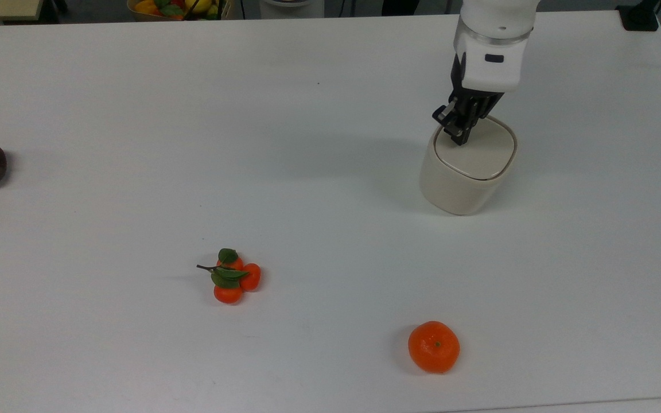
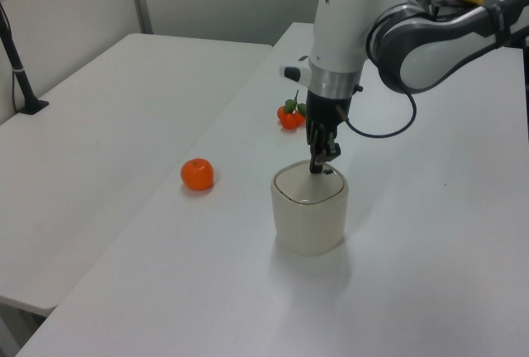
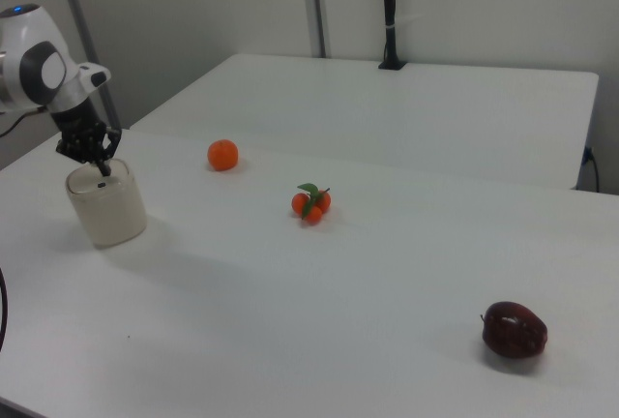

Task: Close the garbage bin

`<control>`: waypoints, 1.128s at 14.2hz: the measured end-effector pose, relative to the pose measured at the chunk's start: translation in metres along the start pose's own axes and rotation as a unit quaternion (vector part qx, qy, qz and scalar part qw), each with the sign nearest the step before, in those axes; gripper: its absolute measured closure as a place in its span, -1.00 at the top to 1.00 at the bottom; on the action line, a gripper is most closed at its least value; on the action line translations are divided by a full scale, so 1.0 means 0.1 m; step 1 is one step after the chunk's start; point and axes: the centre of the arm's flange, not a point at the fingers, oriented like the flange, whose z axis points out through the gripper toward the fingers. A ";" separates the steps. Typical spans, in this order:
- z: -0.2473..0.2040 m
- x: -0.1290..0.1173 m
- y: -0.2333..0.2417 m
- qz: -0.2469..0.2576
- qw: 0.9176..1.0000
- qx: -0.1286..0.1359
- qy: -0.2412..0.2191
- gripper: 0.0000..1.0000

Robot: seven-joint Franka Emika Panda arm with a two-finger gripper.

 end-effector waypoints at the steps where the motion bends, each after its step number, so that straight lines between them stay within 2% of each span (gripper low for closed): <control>1: -0.08 0.00 0.12 0.013 1.000 -0.002 0.003 -0.98; 4: -0.41 -0.11 0.66 0.072 0.997 -0.007 -0.009 -0.98; 6: -0.65 -0.29 1.09 0.119 0.993 -0.010 -0.025 -0.98; 9: -0.98 -0.72 1.72 0.181 0.982 -0.012 -0.053 -0.98; 13: -1.30 -1.36 2.41 0.251 0.964 -0.011 -0.090 -0.98; 16: -1.32 -1.61 2.61 0.270 0.955 -0.019 -0.123 -0.98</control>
